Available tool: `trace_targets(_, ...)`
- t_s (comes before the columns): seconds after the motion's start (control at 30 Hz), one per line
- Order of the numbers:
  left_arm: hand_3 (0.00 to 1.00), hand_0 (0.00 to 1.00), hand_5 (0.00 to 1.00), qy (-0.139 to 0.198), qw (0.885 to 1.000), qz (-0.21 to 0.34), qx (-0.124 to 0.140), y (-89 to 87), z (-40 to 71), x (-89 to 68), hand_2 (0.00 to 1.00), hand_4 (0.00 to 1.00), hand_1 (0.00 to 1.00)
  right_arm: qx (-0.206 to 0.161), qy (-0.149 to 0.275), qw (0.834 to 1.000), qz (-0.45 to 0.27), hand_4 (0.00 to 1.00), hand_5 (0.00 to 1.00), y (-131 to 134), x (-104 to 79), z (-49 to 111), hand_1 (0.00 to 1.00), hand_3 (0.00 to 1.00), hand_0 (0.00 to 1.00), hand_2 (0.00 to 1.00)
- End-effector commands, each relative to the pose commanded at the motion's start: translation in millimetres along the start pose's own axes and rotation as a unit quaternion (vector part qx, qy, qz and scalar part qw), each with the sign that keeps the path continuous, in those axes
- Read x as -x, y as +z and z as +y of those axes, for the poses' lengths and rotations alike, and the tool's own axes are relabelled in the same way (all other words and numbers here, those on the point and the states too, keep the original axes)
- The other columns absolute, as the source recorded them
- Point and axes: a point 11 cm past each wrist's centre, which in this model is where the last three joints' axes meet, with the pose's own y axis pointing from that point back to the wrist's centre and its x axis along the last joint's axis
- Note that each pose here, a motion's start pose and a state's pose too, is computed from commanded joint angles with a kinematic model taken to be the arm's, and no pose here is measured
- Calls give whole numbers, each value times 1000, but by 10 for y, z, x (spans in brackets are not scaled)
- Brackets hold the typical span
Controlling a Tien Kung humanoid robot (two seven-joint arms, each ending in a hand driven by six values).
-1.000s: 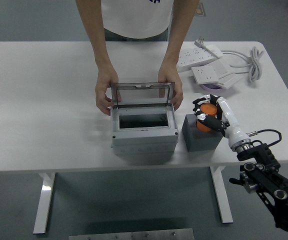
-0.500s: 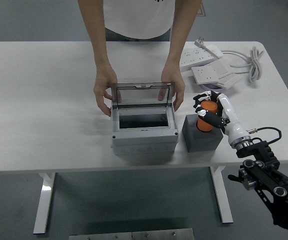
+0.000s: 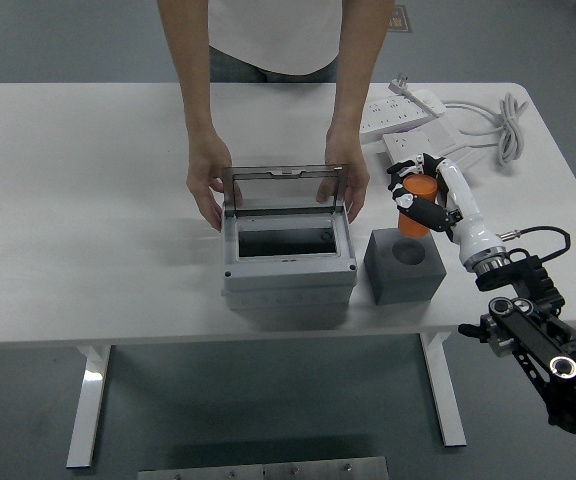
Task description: Fetch the battery,place it into the box,close the lid of the box
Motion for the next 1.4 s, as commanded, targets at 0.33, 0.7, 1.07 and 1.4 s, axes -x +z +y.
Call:
trace_targets(0.33,591,627,8,1,1000,3,-1,-8,-3,-9,599,589,699,-14,-42,989,143,168,2,-362,-43,-166,237,312,259,265)
trace_targets(0.7,591,627,11,3,1000,6,-3,-14,-5,-23,601,590,700,9,-118,953,277,160,2,-449,318,-205,219,316,219,264)
trace_targets(1.07,592,628,10,6,1000,8,-8,-39,-12,-49,603,590,700,32,-163,938,305,153,2,-545,614,-195,219,320,214,264)
trace_targets(1.4,591,628,9,9,1000,9,-11,-40,-12,-79,602,588,700,38,-198,947,251,153,2,-567,910,-228,219,321,205,263)
